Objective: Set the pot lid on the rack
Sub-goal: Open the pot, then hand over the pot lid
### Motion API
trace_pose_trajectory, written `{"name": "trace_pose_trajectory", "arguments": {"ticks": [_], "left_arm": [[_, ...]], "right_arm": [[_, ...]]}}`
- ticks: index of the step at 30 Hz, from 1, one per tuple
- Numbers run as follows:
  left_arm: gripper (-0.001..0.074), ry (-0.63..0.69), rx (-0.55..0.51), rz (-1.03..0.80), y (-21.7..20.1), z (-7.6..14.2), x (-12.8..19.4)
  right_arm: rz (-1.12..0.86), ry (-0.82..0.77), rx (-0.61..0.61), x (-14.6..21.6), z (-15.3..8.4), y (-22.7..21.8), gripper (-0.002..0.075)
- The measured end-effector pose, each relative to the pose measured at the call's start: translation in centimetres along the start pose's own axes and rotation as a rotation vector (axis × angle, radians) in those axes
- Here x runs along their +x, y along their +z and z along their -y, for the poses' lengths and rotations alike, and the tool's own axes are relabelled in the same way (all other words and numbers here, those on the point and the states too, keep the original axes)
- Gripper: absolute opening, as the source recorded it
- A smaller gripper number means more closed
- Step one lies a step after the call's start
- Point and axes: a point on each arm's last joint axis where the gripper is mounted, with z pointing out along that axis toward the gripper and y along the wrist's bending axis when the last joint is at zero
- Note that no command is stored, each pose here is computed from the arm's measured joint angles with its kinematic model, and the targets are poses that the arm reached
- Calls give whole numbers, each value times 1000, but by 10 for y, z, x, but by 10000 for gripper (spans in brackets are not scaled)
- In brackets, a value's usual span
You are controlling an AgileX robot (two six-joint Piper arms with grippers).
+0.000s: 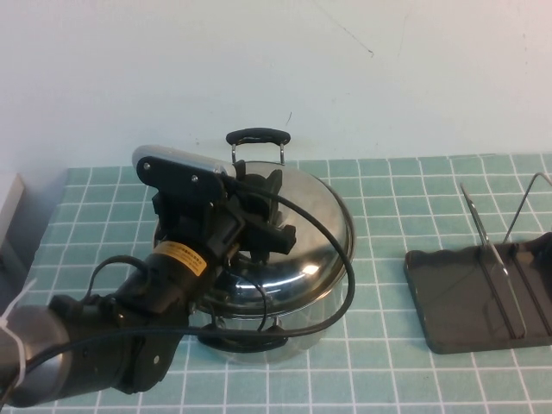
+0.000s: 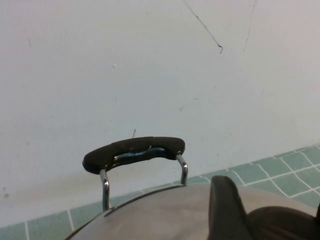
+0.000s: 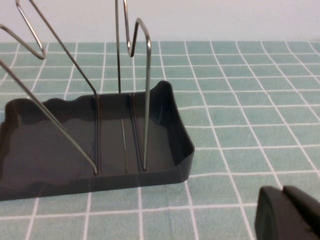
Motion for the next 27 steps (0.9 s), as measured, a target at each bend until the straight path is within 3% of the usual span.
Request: {"name": "trace_pose_trajectory", "arguments": {"ticks": [6,12,16,18,23,25,27], "left_arm": [[324,25,24,93,-3,3,-15],[324,31,51,245,-21,9,-57],[324,-49,92,327,-37,13,-83],[324,-138,119,364,-45,14,-96],[324,-402,179,369,-57,16,-110],[329,-495,189,339,-56,15,-108],[323,-592,195,301,-54,15,-104]], "right_arm": [[0,0,0,0,0,0,-3],[0,-4,0,0,0,0,-3],[0,-51,7,0,1,0,-3],[5,47,-22,-1,-2,0,-3],[-4,710,-219,-6,-18,-2,-3],[-3,871,-274,-9,-22,-3,-3],[15,922,-288,-12,-22,-3,-3]]}}
